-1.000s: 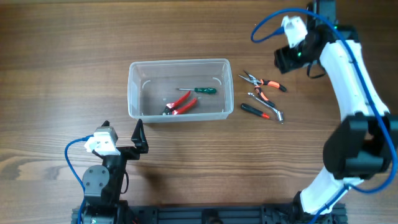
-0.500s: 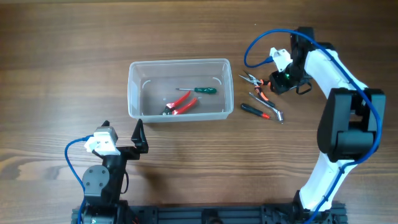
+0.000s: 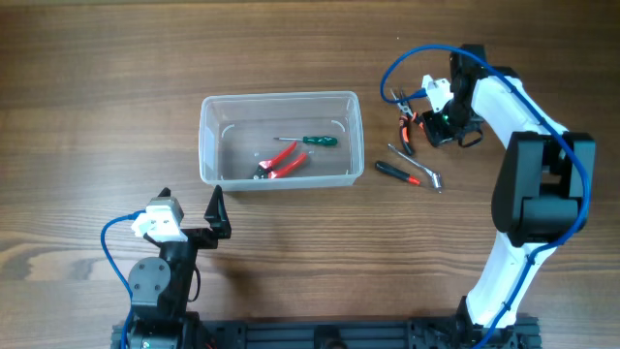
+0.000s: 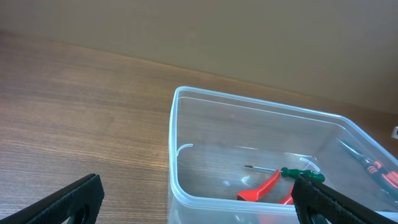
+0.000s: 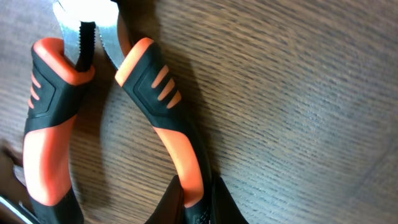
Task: Pack container
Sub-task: 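Move the right gripper to the orange-black pliers and grasp them, then carry the orange pliers into the container and release them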
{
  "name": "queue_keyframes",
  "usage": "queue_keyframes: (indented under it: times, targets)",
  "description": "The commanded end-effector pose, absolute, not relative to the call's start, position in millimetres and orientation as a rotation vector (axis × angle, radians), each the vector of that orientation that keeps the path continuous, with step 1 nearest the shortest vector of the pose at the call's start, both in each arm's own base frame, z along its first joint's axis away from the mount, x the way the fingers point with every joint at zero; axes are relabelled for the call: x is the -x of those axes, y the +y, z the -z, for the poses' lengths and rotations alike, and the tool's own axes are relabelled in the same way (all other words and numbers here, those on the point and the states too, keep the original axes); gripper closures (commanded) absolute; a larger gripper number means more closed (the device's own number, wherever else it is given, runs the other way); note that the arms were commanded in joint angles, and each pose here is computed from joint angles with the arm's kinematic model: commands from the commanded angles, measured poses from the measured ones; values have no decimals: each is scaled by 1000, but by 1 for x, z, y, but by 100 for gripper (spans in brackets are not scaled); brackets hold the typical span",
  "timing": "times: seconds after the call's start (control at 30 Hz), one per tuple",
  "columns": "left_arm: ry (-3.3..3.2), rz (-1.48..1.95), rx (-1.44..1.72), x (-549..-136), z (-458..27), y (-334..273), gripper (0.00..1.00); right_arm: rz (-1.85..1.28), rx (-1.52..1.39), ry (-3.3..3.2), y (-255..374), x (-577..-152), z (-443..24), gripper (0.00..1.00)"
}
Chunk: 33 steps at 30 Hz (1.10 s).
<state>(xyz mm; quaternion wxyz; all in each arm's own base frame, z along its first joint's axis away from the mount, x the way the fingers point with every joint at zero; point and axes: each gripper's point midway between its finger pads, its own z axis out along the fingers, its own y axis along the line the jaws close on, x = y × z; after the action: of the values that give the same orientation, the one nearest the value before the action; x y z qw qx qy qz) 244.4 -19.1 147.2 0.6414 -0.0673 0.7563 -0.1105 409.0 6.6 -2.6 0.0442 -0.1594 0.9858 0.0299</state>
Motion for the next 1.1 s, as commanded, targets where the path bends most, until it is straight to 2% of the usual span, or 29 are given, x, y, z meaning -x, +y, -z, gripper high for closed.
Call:
queue_keyframes:
  times: [0.0, 0.1, 0.17, 0.27, 0.33, 0.43, 0.6, 0.67, 0.87, 1.07]
  targets:
    - [1726, 251, 168, -245, -145, -17, 0, -88, 230, 3027, 2, -424, -15, 96]
    - [1726, 251, 168, -245, -145, -17, 0, -156, 142, 2960, 15, -438, -69, 96]
    - [1726, 251, 168, -245, -145, -17, 0, -284, 194, 2874, 40, -446, -111, 96]
    - [1726, 251, 168, -245, -145, -17, 0, -388, 329, 2701, 83, -452, -176, 96]
    - [1726, 251, 168, -245, -145, -17, 0, -405, 429, 2610, 110, -448, -203, 96]
    - [1726, 251, 168, -245, -145, -17, 0, -387, 779, 2444, 164, -433, -228, 96]
    - [1726, 251, 168, -245, -145, -17, 0, -336, 1435, 2190, 243, -387, -208, 96]
    - [1726, 251, 168, -245, -145, -17, 0, -279, 1590, 2102, 262, -382, -193, 96]
    - [1726, 251, 168, -245, -145, -17, 0, -214, 1662, 2039, 305, -403, -144, 96]
    - [1726, 251, 168, -245, -145, -17, 0, -236, 1701, 2108, 314, -410, -86, 96]
